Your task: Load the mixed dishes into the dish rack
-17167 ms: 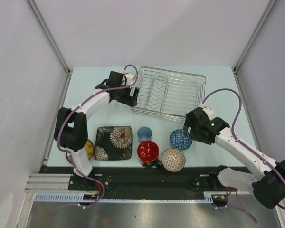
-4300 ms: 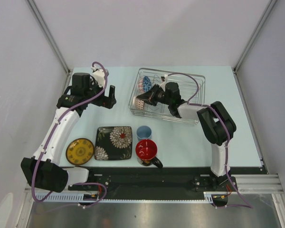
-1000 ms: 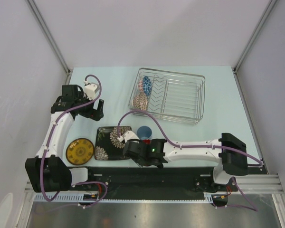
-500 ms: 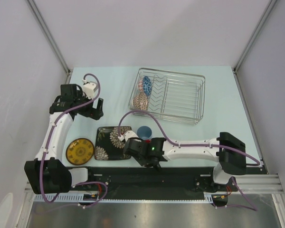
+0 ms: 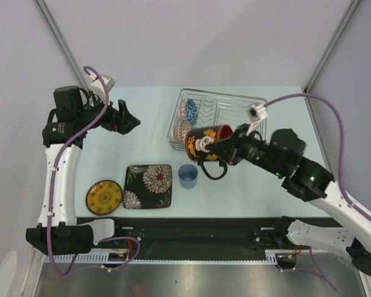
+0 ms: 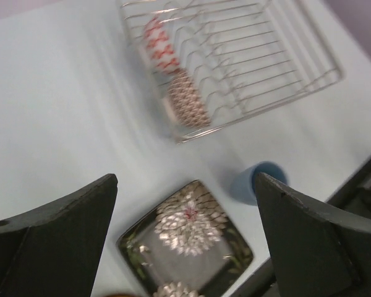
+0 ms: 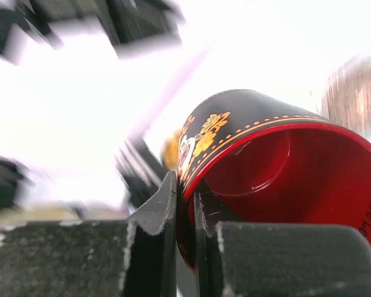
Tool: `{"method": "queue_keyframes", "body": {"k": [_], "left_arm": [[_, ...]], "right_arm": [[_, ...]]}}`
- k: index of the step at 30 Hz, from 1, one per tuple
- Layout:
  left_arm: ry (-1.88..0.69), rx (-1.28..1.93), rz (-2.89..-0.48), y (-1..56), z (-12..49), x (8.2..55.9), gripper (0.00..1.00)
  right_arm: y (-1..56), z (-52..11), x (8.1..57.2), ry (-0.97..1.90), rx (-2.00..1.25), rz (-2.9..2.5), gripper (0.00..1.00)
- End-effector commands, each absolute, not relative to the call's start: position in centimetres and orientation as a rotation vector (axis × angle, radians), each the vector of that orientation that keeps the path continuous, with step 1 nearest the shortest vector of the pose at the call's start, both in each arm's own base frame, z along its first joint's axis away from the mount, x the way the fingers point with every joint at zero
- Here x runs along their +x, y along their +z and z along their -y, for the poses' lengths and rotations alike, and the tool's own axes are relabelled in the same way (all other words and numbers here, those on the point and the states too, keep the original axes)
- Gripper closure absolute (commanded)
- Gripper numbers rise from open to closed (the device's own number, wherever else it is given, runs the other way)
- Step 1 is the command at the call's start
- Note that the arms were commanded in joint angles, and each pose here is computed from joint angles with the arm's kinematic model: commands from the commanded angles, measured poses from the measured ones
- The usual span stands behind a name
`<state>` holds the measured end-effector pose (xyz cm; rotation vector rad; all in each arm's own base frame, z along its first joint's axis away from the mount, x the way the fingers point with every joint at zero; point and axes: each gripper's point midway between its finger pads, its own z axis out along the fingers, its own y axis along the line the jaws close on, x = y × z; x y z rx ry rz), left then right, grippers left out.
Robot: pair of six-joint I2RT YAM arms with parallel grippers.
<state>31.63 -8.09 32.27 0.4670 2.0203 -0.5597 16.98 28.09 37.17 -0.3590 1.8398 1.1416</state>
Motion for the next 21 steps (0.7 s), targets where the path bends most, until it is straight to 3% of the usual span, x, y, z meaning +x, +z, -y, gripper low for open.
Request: {"method": "queue_keyframes", "body": {"k": [1,9,21], "left_arm": [[-1.035,0.518,-1.845,38.8,13.4,27.3,0.03],[-1.644,0.481,-1.699,40.9,16.2,24.3,0.0],[-1.664,0.703,-1.678,37.9,20.6,21.2,0.0]], "right_arm": [[50.3,-26.6,16.3,1.379,-0.268,-1.26,1.0],[52.0,-25.5,21.7,1.513,-0.07,-1.009,1.0],[52.6,-25.7,24.4,1.699,-0.001,-0.854,1.0]]}}
